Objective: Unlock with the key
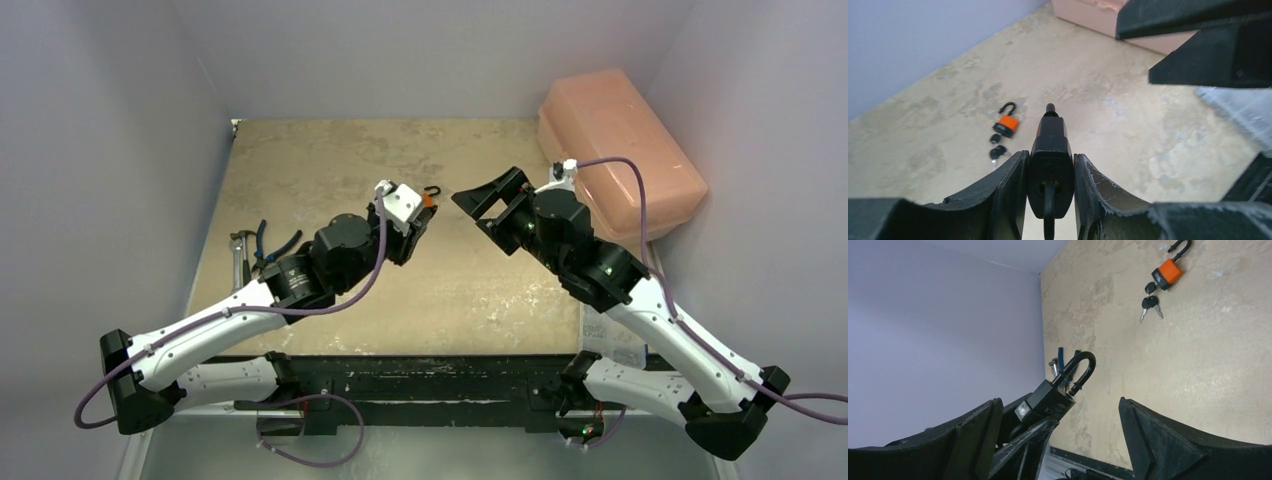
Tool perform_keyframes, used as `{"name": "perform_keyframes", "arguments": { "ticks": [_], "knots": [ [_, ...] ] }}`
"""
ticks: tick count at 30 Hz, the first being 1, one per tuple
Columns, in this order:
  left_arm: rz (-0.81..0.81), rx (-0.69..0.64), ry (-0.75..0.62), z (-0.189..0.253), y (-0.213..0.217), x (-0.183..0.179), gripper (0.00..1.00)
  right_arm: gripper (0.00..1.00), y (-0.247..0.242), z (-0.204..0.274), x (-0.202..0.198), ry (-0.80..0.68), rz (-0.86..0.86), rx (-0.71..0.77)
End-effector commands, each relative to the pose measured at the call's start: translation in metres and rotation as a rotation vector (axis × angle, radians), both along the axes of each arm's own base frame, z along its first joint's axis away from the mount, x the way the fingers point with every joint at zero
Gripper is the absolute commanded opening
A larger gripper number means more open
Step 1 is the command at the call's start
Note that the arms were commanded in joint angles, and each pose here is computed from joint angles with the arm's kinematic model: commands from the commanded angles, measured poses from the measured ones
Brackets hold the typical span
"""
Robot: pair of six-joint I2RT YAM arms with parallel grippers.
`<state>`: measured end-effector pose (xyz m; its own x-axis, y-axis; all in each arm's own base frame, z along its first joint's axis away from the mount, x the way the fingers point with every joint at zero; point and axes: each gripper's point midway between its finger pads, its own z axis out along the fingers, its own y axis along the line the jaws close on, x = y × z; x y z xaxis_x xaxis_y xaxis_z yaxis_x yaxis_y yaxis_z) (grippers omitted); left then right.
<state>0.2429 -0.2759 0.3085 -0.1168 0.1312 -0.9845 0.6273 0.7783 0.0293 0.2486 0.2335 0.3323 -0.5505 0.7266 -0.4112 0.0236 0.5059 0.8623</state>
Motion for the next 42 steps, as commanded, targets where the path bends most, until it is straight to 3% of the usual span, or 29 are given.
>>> {"name": "perform_keyframes", "arguments": {
  "ticks": [1, 7, 10, 19, 31, 37, 42],
  "knots": [
    [0.054, 0.048, -0.236, 0.039, 0.013, 0.017, 0.00, 0.94, -0.012, 0.001, 0.006, 0.063, -0.088, -0.020],
    [-0.049, 0.221, -0.375, -0.001, 0.000, 0.021, 0.00, 0.91, -0.008, 0.008, 0.006, 0.072, -0.081, 0.007],
    [-0.102, 0.226, -0.421, -0.012, -0.005, 0.017, 0.00, 0.90, -0.007, 0.007, 0.008, 0.078, -0.089, 0.013],
    [-0.261, 0.020, -0.512, -0.011, -0.005, -0.009, 0.00, 0.87, 0.010, -0.044, 0.011, 0.231, -0.081, -0.002],
    [-0.283, -0.070, -0.612, 0.001, 0.011, -0.030, 0.00, 0.77, 0.054, -0.081, 0.016, 0.336, 0.043, 0.029],
    [-0.222, -0.159, -0.595, 0.010, 0.020, -0.025, 0.00, 0.58, 0.071, -0.083, 0.016, 0.319, 0.128, 0.036],
    [-0.060, -0.266, -0.571, 0.020, 0.048, -0.007, 0.00, 0.53, 0.071, -0.090, 0.011, 0.313, 0.152, 0.035]
  ]
}}
